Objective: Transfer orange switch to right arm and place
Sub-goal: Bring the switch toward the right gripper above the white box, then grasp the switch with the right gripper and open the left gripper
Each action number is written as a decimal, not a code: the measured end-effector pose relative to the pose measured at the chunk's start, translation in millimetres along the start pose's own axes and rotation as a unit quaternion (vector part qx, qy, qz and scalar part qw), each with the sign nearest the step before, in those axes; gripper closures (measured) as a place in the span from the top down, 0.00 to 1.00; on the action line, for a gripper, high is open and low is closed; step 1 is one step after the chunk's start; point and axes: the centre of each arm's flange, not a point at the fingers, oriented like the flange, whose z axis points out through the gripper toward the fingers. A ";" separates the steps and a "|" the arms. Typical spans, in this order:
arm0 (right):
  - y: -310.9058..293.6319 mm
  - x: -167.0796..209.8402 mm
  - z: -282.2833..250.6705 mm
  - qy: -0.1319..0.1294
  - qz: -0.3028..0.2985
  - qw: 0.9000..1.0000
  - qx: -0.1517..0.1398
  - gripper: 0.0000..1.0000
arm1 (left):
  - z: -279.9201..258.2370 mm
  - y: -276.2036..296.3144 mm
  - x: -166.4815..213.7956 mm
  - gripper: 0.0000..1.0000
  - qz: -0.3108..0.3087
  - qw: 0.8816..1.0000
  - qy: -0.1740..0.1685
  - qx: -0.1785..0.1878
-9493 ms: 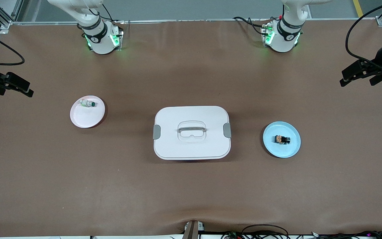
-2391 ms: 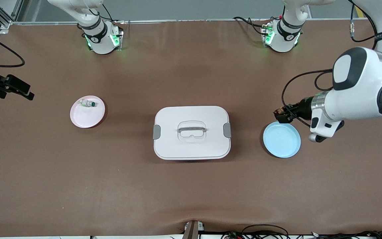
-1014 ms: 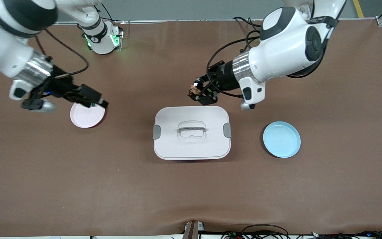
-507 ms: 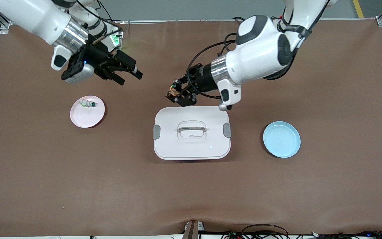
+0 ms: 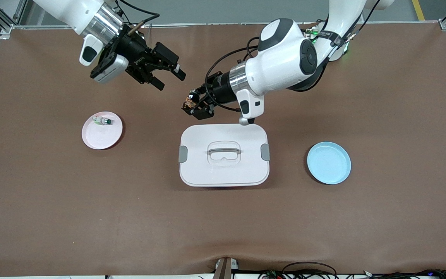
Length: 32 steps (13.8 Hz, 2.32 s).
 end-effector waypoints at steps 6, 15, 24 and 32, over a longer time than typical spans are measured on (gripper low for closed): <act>5.8 2.5 25.0 0.006 0.006 1.000 -0.013 1.00 | -0.5 0.3 -0.3 0.73 0.000 1.000 0.000 -0.001; 15.6 5.9 69.0 0.004 0.008 0.999 -0.034 1.00 | -1.1 0.7 -0.7 0.73 0.000 1.000 -0.001 -0.001; 6.1 -5.8 98.1 0.011 0.009 1.000 -0.028 0.95 | -1.1 0.6 -1.3 0.73 -0.001 1.000 -0.001 -0.001; -1.1 -4.0 88.3 -0.006 0.008 0.999 -0.031 0.85 | -1.1 0.7 -1.3 0.73 -0.001 1.000 -0.001 -0.001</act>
